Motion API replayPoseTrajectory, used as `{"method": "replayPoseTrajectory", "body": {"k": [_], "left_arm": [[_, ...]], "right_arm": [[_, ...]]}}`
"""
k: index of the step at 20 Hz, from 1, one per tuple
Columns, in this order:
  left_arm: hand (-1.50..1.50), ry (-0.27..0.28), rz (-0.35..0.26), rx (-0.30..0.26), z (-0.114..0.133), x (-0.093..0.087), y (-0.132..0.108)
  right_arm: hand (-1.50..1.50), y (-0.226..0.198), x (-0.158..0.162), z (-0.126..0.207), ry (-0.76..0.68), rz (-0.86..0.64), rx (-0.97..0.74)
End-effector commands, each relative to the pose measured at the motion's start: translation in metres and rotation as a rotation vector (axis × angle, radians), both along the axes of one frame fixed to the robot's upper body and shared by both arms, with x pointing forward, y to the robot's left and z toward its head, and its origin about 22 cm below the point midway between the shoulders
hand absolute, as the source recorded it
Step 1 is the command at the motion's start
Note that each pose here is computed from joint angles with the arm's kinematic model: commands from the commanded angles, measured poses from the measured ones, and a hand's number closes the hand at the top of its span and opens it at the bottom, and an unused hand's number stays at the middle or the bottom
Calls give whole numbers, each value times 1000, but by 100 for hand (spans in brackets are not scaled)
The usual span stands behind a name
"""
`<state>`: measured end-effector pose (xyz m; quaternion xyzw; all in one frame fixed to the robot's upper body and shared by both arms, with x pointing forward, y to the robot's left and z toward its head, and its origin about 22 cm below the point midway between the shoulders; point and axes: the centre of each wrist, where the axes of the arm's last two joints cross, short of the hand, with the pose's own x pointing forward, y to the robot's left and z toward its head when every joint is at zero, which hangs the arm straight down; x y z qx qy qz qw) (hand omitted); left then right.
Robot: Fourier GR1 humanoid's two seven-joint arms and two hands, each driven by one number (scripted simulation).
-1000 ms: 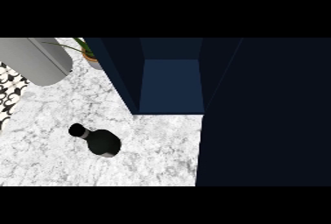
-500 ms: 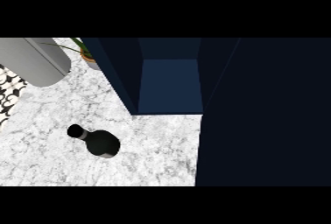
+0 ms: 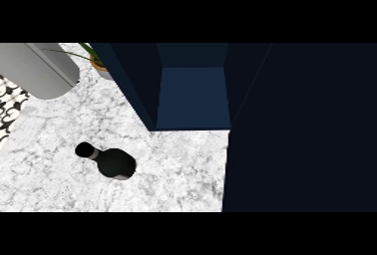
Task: Pick up the wine, place it into the cabinet and close the cabinet
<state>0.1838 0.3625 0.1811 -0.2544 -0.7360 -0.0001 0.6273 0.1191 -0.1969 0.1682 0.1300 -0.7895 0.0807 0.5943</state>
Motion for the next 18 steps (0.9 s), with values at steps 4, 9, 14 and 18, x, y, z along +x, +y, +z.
{"method": "replayPoseTrajectory", "body": {"k": [4, 9, 14, 18], "left_arm": [[-150, 9, 1, 71, -41, 23, -7], [-150, 62, -33, 78, -84, 49, -16], [-150, 63, 64, 121, -113, 73, -28], [-150, 53, 145, 137, -145, 63, -11]], "right_arm": [[-150, -10, -31, 24, -45, 39, 64], [-150, -8, -41, 28, -66, 60, 68], [-150, -13, -22, 22, -62, 52, 56], [-150, -21, -33, 21, -70, 32, 49]]}}
